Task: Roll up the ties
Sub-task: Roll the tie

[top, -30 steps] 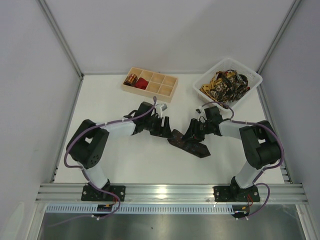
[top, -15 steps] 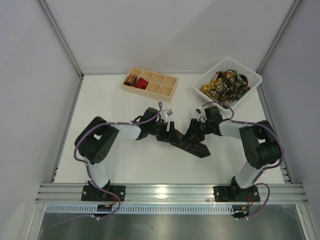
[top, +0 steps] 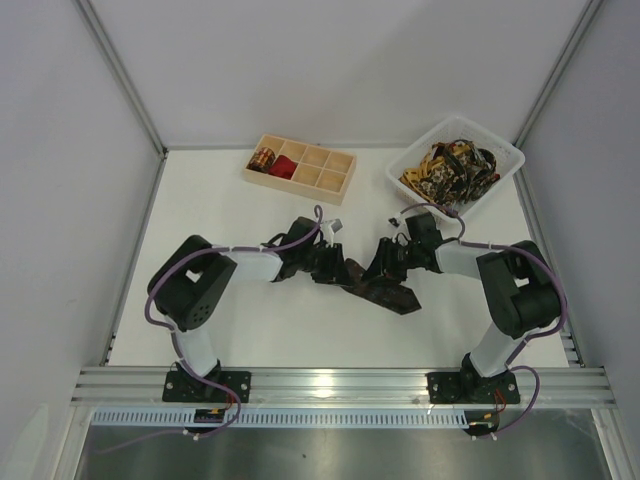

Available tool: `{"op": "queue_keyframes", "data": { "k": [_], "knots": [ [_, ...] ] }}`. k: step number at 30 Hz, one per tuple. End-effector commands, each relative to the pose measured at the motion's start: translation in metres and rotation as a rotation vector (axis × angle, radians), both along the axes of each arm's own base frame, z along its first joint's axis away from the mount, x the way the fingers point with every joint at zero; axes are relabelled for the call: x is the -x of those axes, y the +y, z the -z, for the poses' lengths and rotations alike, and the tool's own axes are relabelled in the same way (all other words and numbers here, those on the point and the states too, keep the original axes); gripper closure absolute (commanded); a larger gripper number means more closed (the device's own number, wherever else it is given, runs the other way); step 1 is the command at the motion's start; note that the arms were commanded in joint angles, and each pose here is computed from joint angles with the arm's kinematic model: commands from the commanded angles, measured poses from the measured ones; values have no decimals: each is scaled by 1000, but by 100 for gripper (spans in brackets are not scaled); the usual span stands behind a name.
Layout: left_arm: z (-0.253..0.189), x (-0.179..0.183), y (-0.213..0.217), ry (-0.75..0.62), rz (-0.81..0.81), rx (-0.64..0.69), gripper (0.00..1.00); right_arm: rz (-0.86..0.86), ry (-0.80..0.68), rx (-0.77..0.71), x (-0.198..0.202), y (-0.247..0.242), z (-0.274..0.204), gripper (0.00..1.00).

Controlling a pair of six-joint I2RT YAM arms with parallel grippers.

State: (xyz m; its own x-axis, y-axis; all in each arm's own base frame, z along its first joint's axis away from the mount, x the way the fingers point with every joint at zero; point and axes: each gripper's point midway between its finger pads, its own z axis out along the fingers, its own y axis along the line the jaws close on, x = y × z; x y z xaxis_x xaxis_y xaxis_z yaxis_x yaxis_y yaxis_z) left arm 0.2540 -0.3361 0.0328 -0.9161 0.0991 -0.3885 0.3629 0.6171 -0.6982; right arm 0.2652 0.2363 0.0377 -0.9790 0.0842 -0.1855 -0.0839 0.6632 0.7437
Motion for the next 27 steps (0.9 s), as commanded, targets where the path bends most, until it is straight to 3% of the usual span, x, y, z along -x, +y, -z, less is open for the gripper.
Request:
{"op": "queue_keyframes", "data": {
  "k": [1,5,8,21,24,27],
  "knots": [
    [-16,-12,-2,-94,-46,-65,71,-7,-8,1,0,11,2,64],
    [-31,-18,4,-195,-71,-140,91,-10,15,-19,5,15,4,65],
    [-33,-15,14,-227,-60,-229,100,-11,36,-29,8,16,4,65],
    [-18,2,26,-430,40,-716,99,109,48,-96,-15,0,-34,62],
    [-21,5,18,-475,47,-761,100,90,72,-116,-8,-1,-37,59],
    [-21,11,11,-502,60,-790,100,97,75,-108,-3,-4,-35,63]
  ]
}}
